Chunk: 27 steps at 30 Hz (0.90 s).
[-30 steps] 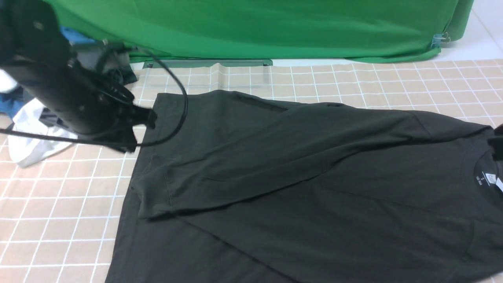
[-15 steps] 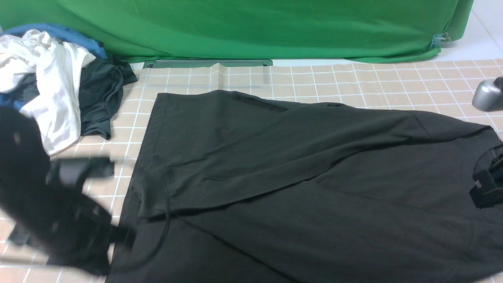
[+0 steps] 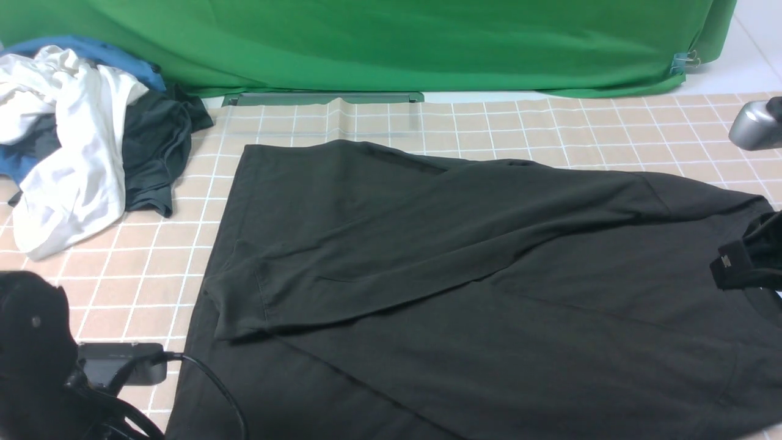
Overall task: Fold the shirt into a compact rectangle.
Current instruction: 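Grasp the near edge of the shirt at its hem and shoulder corners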
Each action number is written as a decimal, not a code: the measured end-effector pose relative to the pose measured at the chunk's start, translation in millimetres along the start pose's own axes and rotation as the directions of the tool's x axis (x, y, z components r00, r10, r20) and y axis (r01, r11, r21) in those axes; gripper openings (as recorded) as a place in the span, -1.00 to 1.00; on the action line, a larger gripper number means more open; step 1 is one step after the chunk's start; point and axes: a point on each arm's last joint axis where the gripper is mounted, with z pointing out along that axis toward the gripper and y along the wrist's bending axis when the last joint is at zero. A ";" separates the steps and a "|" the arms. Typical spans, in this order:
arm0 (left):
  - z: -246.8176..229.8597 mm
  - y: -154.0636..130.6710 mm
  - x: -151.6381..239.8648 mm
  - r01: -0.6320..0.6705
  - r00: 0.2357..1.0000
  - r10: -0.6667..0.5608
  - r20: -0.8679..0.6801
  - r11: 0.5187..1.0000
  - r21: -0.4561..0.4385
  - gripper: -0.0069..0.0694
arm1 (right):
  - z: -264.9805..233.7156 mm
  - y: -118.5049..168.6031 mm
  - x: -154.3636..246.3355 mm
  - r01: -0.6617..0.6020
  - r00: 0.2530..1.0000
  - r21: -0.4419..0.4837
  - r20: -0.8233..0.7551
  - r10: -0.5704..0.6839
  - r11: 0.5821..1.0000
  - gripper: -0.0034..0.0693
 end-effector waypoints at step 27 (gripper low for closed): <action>-3.4 -2.0 -16.0 -0.021 0.998 0.022 -0.055 1.000 0.012 -0.78 | 0.2 0.9 -1.4 0.032 0.999 -0.010 0.017 -0.032 0.999 -0.81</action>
